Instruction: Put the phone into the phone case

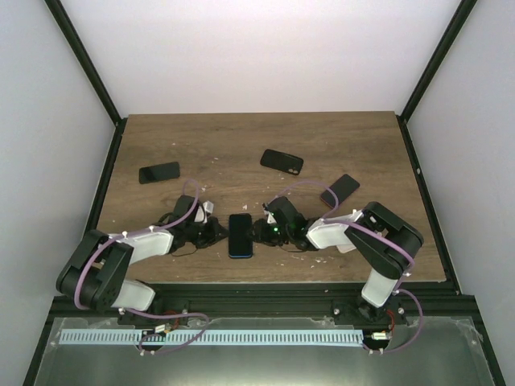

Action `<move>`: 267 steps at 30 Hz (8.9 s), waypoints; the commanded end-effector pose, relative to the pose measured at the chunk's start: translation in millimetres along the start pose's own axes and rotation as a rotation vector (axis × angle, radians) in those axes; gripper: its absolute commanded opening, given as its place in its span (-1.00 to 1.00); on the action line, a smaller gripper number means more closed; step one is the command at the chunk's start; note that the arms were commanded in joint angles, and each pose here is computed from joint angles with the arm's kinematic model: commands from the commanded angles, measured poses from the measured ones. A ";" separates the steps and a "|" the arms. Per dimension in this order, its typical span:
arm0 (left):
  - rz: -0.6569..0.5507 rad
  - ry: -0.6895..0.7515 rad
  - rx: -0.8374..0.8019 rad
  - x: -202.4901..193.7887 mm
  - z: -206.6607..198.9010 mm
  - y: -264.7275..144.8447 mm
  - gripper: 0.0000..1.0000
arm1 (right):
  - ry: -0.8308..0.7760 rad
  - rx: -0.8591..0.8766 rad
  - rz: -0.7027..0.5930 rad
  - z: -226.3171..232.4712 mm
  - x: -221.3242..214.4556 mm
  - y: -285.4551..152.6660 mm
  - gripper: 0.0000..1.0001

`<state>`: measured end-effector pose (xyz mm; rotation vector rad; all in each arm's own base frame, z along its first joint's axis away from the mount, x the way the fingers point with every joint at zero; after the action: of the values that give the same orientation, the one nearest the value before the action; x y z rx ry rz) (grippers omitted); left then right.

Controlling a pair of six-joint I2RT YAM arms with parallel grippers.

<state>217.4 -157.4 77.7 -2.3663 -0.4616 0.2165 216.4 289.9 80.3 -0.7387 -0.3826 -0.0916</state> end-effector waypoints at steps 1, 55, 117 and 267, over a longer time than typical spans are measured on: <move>0.039 -0.025 0.070 -13.3 16.3 -1.3 -0.87 | -0.044 0.198 -0.049 35.8 12.7 -9.6 -0.36; 0.023 -0.104 0.141 -24.7 47.7 0.1 -0.92 | 0.076 0.115 -0.032 13.1 10.7 8.5 -0.27; 0.015 -0.132 0.109 -24.8 43.7 -17.4 -0.79 | 0.026 0.310 0.035 40.8 14.1 23.9 -0.84; 0.166 -0.065 -0.585 -32.1 -85.3 -111.7 0.12 | -0.118 0.614 -0.557 122.4 78.4 -159.9 -0.99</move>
<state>191.6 -147.5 218.8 -2.9476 -0.3869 0.1391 203.5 264.0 244.4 -0.1167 -0.5810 -0.2461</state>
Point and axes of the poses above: each gripper's point midway between its finger pads, its own y axis out along the fingers, its own z axis along the line the jaws close on, x = y × z, the point moved 7 cm from there along -y, back along the fingers, and after that the axes turned 11 degrees about -y, right-handed, at the moved point
